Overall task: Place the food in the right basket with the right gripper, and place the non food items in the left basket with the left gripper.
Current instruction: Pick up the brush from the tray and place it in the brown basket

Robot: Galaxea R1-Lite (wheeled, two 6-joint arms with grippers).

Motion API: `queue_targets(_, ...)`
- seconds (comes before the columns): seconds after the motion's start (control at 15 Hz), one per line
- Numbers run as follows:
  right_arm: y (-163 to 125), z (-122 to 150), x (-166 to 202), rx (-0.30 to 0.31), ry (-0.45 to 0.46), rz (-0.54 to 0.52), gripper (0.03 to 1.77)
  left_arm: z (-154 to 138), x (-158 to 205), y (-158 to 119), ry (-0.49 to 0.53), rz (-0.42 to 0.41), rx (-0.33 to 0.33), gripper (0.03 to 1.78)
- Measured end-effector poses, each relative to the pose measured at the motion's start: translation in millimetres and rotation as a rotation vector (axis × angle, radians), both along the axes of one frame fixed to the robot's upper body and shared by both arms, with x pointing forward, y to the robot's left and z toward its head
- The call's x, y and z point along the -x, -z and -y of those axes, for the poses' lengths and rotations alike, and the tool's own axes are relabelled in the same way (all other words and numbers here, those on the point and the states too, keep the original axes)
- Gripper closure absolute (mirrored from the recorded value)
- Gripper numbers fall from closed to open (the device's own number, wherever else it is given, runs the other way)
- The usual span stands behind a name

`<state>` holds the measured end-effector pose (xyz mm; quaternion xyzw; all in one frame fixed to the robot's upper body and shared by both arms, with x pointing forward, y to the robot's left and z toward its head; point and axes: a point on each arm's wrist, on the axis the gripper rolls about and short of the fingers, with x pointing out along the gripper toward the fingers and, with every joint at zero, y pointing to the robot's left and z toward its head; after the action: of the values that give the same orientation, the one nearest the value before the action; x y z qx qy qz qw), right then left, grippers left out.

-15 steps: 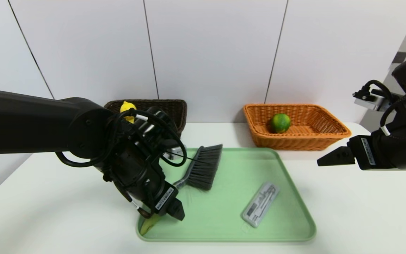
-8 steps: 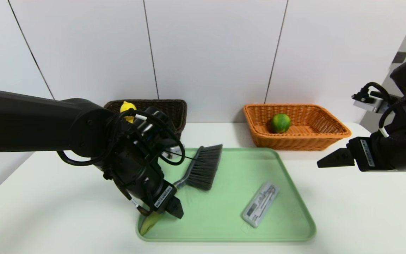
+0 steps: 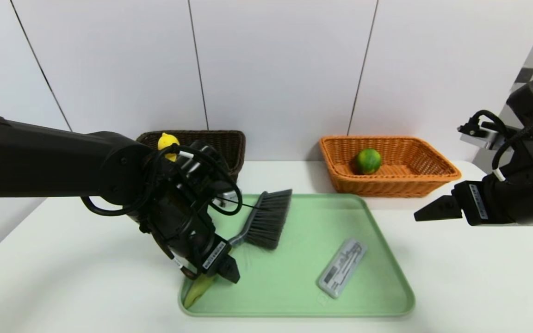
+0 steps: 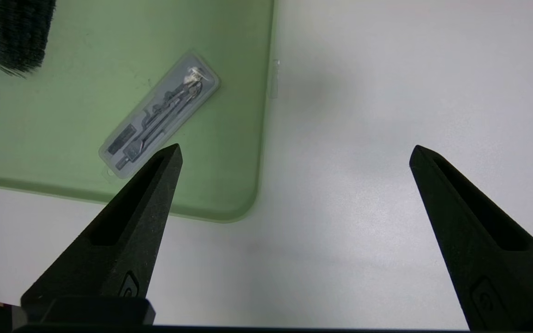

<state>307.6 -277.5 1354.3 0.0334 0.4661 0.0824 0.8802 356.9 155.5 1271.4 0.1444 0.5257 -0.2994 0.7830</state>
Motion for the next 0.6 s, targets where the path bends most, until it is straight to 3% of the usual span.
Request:
queue_targets(0.2,1.1,-0.3,-0.9,0.003,-0.001,-0.005,0.1,-4.4,-7.8,2.4,0.017,0.028,-0.003,0.12)
queue_targets(0.6,3.2,-0.9,-2.8,0.004,-0.002,-0.014,0.1,-6.1,-11.5,7.8,0.028,0.008,0.002,0.12)
